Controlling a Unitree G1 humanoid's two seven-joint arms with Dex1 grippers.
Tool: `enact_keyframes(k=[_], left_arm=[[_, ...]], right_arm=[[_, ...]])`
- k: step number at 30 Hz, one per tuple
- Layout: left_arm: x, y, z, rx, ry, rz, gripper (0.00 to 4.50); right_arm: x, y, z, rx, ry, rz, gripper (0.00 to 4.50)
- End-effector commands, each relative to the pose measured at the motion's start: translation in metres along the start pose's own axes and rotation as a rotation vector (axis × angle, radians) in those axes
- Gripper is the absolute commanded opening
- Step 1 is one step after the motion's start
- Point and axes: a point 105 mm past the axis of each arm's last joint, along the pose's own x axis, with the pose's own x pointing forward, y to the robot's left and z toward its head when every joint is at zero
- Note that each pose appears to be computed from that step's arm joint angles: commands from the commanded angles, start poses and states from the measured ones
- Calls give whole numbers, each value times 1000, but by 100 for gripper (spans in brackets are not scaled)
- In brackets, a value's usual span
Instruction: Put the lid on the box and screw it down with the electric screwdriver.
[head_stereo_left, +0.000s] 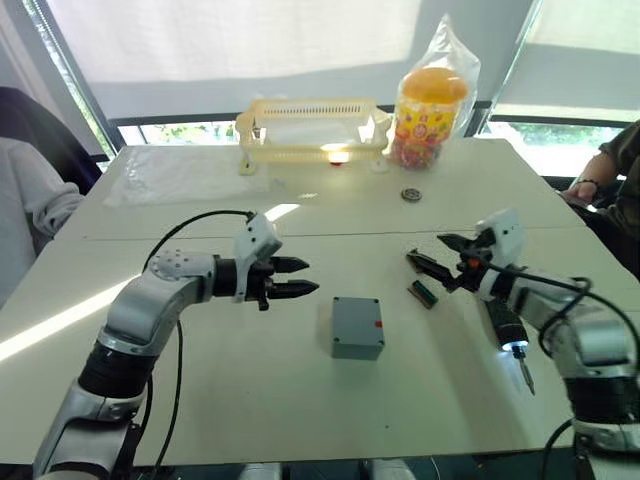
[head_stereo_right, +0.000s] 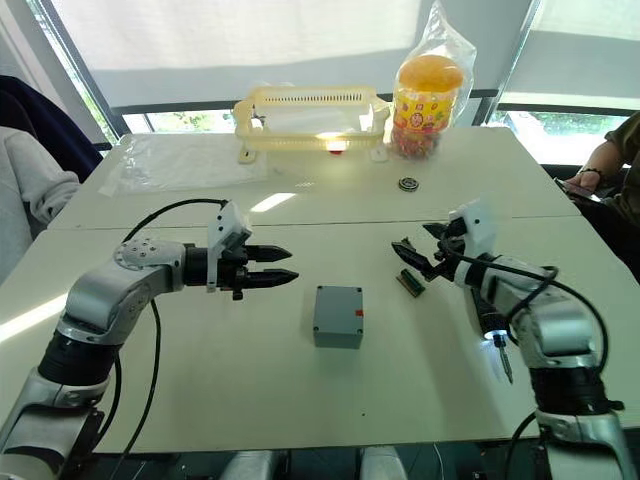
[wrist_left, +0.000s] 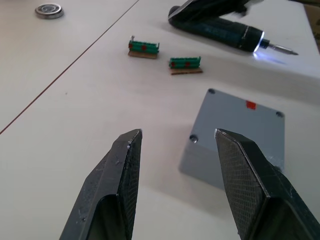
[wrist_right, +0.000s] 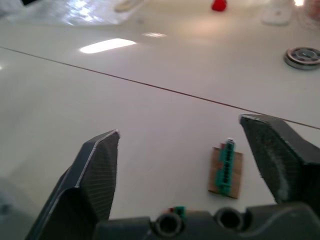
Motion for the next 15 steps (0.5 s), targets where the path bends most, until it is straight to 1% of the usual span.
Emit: enact_keyframes(k=[1,2,3,8,15], left_arm=[[-4,-4,15,38,-24,4,235],[-4,-4,15,33,-23,7,235],[-5,-4,15,30,-22,9,235],[-7,-8,11,12,-11,18,235],[-5,-11,6,8,6,24,235]], right_arm=[[13,-12,10,-94,-68,-46,219],[16,-13,8,-98,-73,-53,161],[20,-14,7,-92,-79,-59,114],[30,-8,-4,-45,-71,-48,114],[33,-11,-13,-11,-55,-60,114]])
